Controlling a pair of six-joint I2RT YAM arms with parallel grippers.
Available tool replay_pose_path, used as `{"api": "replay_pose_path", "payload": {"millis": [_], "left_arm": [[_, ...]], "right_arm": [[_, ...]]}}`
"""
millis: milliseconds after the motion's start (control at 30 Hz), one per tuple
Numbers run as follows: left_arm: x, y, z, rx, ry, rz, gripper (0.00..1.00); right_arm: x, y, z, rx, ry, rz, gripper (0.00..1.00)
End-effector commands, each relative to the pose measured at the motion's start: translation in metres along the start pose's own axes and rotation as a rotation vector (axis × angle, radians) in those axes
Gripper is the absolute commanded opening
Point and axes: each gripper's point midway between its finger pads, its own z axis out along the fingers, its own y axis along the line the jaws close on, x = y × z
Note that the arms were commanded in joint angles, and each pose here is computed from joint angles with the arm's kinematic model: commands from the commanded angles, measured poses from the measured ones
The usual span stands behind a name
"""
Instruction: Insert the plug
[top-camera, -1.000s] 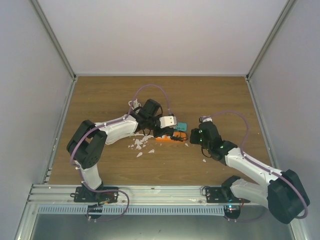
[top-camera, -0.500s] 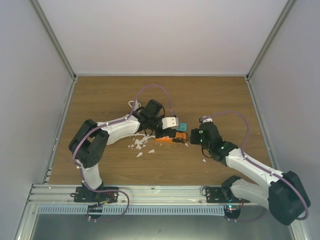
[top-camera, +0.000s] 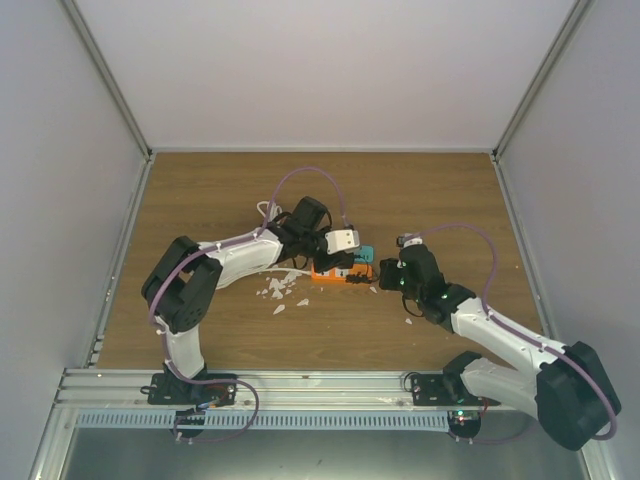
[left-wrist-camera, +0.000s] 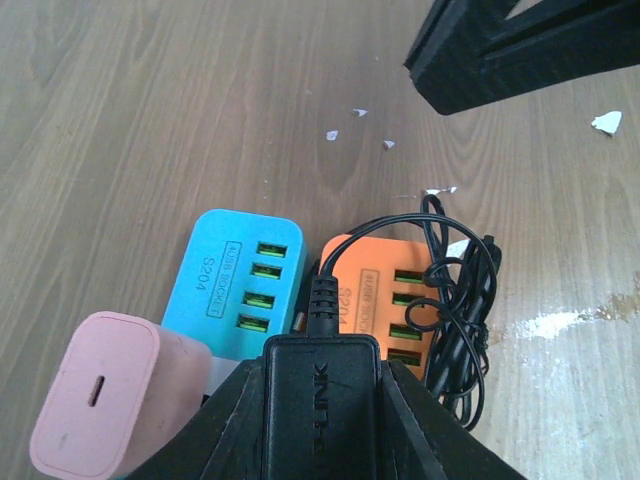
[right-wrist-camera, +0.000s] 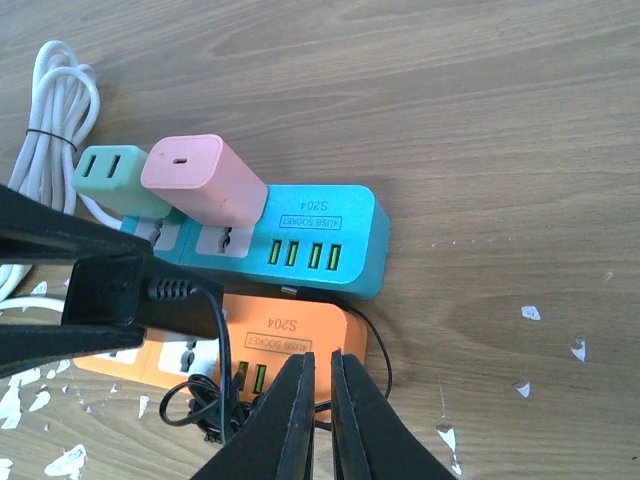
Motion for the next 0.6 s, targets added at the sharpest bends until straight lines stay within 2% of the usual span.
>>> {"api": "replay_pose_path", "payload": {"millis": [0,267,433,567], "left_arm": [[0.022,0.004,0.011,0.003,0.062,-0.025,0.00],[0.022,-0.003,-0.007,0.042,0.037,-0.042,0.00],[0.031,-0.004,-0.005,0.048,0.068,-0.055,0.00],[0.038,-0.005,0.001,0.060,0.090,-0.069,0.00]], "right_arm": [[-0.002,-0.001,0.001,-0.007,-0.016,-0.015,0.08],[-0.001,0.000,0.001,-0.015,-0.015,-0.017,0.08],[-0.001,0.002,0.001,-0.025,-0.012,-0.025,0.08],[0.005,0.014,0.003,-0.097,0.012,-0.081,0.11]]}}
